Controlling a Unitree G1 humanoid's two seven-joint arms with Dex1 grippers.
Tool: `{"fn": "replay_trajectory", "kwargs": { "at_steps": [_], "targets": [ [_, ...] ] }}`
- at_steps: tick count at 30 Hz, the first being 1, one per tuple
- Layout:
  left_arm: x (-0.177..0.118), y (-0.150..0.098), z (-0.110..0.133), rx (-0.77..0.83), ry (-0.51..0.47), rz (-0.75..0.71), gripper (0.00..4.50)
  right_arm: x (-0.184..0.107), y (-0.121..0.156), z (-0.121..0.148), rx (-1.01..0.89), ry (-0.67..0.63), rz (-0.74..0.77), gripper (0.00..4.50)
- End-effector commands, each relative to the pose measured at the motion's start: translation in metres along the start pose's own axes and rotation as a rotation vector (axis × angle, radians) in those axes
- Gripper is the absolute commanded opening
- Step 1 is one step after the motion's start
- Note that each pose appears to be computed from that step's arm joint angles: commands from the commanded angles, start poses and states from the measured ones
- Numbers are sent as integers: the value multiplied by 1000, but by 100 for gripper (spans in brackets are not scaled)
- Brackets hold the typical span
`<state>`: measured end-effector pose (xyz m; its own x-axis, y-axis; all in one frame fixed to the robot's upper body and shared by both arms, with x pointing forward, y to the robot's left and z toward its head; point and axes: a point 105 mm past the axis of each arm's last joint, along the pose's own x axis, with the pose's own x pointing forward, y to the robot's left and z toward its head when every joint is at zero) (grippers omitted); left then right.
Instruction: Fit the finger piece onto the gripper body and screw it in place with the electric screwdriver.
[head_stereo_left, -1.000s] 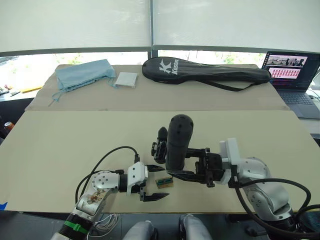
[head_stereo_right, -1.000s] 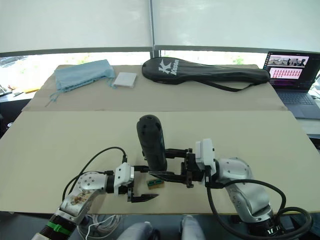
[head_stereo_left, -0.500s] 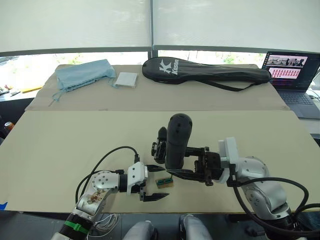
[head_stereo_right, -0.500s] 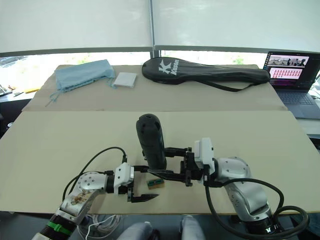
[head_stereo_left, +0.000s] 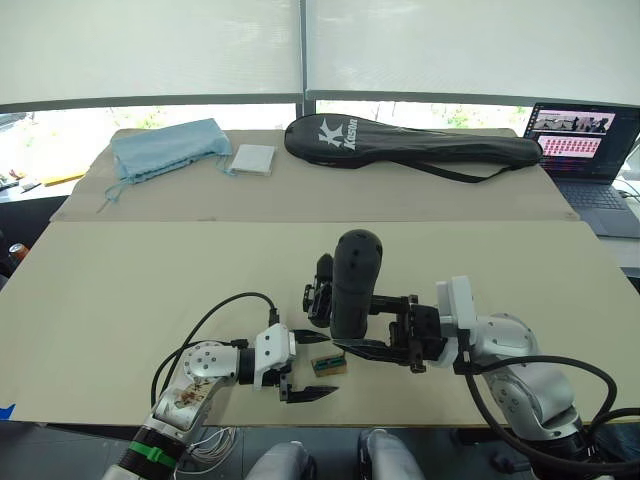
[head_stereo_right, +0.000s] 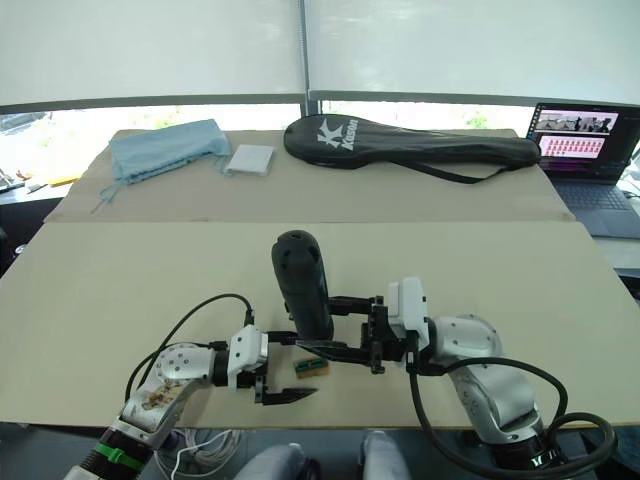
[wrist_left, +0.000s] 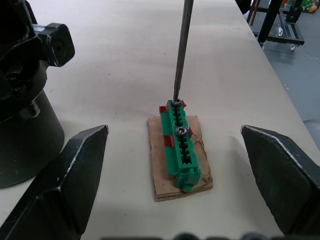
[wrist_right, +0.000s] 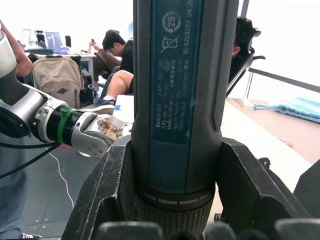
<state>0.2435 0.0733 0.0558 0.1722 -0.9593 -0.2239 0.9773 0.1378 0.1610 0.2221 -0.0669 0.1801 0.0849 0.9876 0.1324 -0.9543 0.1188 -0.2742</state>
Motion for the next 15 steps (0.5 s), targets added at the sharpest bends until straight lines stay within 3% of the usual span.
{"fn": "replay_trajectory", "kwargs": {
  "at_steps": [1,15],
  "targets": [
    [3,-5,-10,-48,24,-10,450,1,2,12,-56,-42,14,190],
    [3,-5,-9,-48,22,-4,450,3,2,11,-53,-40,21,190]
  ]
}}
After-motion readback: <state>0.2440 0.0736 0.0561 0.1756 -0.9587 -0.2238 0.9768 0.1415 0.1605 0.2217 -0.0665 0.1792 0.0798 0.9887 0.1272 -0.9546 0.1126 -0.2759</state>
